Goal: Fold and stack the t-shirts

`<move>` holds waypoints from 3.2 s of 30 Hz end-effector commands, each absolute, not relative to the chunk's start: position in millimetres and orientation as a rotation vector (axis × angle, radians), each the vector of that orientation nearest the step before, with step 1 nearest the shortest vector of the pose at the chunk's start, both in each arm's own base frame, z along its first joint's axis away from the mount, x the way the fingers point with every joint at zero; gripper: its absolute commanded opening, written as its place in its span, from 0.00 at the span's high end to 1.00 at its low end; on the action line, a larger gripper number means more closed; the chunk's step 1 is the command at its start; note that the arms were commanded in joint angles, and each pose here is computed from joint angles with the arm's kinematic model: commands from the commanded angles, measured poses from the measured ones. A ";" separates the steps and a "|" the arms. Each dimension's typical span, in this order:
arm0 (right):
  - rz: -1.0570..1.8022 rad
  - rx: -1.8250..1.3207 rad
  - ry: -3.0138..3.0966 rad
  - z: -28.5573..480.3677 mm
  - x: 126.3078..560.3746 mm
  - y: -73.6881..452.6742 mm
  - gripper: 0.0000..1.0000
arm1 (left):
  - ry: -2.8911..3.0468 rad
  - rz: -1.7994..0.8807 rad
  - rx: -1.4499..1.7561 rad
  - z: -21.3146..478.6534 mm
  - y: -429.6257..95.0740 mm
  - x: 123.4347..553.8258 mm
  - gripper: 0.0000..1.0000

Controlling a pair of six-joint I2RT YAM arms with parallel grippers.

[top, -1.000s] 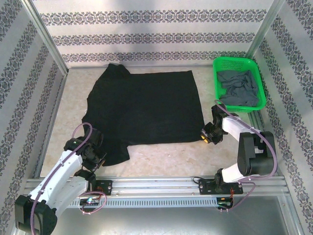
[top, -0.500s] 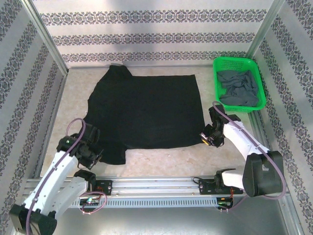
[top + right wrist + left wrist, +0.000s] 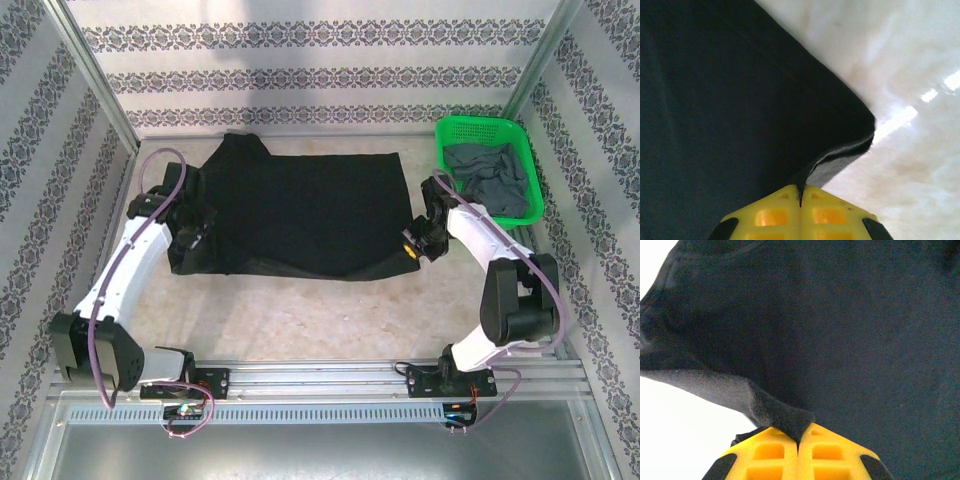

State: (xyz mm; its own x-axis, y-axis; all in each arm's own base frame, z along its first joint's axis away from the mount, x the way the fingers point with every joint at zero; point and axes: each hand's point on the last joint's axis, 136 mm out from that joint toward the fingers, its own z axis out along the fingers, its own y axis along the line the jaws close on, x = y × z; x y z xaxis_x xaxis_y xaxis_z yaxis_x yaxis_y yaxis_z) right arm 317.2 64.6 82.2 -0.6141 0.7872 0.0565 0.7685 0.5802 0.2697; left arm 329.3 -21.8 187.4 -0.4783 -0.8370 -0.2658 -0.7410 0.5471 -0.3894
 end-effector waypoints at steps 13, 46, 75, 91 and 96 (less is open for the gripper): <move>0.344 1.517 2.586 83.0 377.5 45.3 1.00 | 2.264 -0.310 -1.060 214.9 2.3 416.5 1.00; 0.413 1.329 2.642 84.9 440.0 40.9 0.53 | 2.365 -0.244 -0.993 157.9 40.4 454.9 0.35; 0.131 1.143 3.020 12.8 316.6 55.4 0.70 | 2.457 -0.139 -1.767 2.7 66.7 272.1 0.70; 0.188 1.141 3.234 12.3 166.8 77.8 0.68 | 2.397 0.090 -1.942 13.7 68.6 140.6 0.72; 0.277 1.132 3.136 25.8 171.6 81.6 0.65 | 2.391 0.104 -1.915 25.4 72.2 142.6 0.68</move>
